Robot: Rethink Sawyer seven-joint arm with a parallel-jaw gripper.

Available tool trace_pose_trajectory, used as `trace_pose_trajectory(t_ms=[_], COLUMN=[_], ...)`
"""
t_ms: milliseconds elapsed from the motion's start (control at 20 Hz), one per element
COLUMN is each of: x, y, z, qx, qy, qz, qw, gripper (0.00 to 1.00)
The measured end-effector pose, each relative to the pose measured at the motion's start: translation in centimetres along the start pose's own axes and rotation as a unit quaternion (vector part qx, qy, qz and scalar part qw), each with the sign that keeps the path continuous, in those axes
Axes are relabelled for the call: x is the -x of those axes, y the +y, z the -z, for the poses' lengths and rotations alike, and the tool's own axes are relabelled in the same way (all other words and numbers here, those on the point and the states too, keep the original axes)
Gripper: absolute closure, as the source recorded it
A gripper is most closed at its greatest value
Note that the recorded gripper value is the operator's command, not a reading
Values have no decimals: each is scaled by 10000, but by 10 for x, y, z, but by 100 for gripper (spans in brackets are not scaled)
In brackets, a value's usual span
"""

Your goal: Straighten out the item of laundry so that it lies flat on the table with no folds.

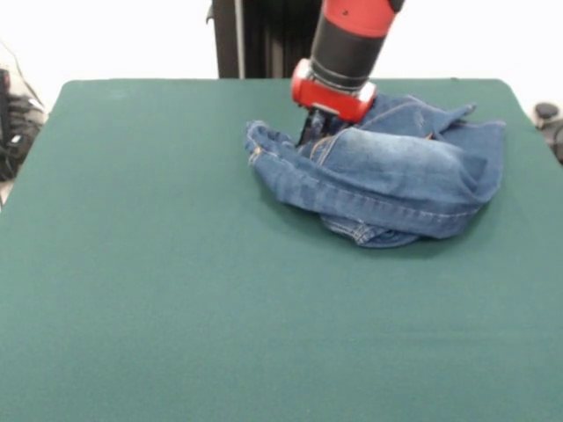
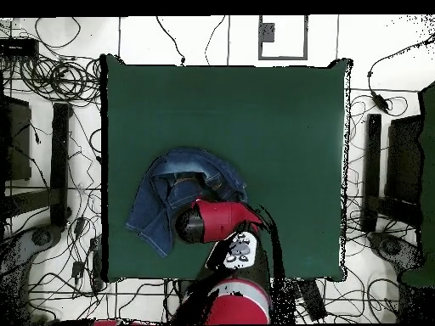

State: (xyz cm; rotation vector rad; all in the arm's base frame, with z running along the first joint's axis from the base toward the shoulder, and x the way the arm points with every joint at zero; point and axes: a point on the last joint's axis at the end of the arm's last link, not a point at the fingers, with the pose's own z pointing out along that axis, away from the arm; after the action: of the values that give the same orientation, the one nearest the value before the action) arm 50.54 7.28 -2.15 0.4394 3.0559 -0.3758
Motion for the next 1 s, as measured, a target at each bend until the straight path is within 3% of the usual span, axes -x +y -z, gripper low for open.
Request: trace_pose_trajectory(t_ms=[200,400,700,1000], x=[-8,-17,-35,-45], y=[14,35,80,99], z=[19,54,116,152], qx=[16,75,247,298], qy=[-70,-229,-436,-417], qz=[-11,-60,-321,-631], qw=[10000,9997,9982,9967], gripper=[100,100,100,100])
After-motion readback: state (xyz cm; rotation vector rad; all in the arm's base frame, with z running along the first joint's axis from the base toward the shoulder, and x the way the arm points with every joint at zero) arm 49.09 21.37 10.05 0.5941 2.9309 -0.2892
